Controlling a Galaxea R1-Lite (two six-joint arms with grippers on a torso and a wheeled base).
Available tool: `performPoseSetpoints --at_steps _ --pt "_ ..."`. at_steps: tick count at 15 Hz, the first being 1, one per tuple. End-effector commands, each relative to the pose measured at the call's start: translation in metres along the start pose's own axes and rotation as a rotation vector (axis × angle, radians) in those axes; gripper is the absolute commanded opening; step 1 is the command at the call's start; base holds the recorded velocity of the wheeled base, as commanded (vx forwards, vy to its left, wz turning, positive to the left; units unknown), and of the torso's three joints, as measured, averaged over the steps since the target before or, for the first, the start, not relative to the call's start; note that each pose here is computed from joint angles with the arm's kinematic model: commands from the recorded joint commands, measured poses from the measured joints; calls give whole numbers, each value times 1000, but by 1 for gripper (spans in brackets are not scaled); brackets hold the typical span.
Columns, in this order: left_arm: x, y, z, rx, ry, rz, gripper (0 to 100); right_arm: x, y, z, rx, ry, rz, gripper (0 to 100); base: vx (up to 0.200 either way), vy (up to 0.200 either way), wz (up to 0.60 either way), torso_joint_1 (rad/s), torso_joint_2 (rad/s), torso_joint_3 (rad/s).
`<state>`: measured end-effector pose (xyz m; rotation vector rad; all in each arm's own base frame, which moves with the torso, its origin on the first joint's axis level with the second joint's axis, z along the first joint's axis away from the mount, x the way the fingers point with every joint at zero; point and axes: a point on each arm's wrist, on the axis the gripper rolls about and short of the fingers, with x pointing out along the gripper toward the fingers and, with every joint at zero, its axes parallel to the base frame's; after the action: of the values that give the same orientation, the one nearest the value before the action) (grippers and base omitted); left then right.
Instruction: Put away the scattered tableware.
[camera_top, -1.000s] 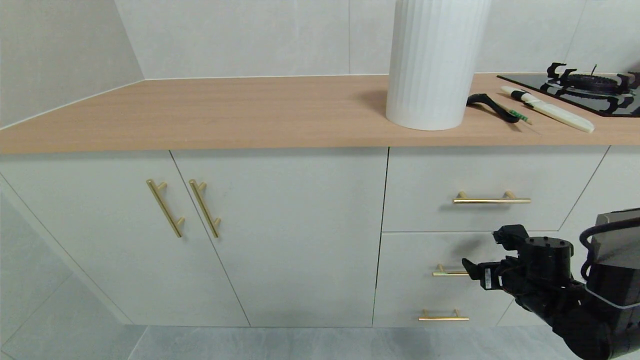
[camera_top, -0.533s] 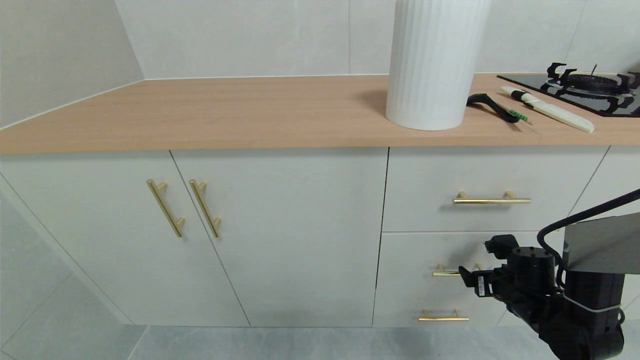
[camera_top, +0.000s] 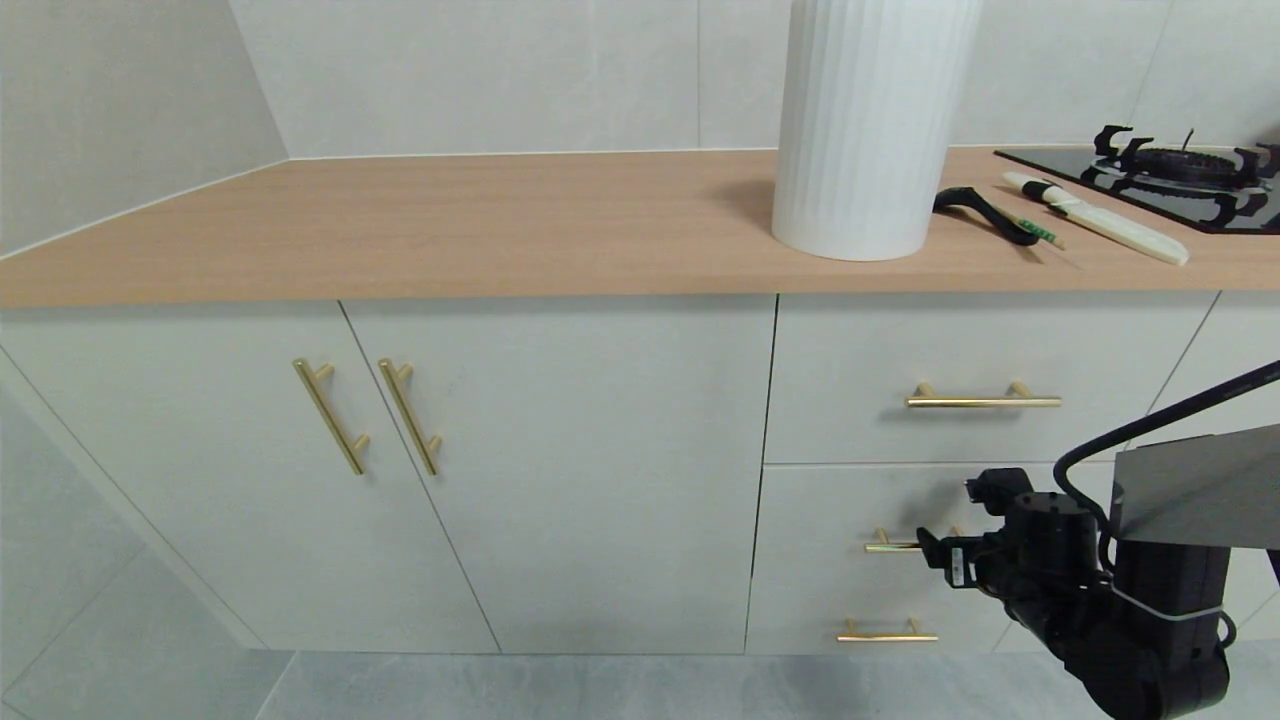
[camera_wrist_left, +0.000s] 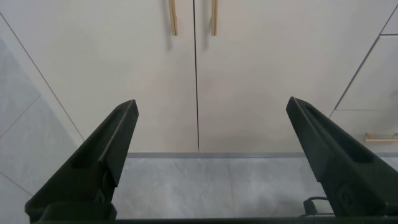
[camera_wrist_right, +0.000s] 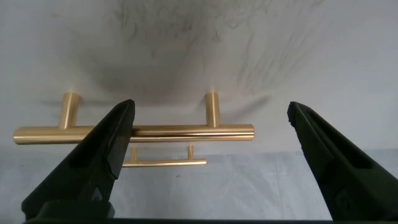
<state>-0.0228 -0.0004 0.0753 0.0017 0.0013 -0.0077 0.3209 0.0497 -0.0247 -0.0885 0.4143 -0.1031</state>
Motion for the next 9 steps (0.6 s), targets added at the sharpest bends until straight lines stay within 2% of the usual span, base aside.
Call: performPoseSetpoints --at_steps 1,9 --pt "0 0 0 0 0 0 100 1 0 -1 -1 1 -3 100 0 0 0 0 0 0" --pt "0 0 0 0 0 -2 100 4 1 -9 -10 28 -6 100 0 0 0 0 0 0"
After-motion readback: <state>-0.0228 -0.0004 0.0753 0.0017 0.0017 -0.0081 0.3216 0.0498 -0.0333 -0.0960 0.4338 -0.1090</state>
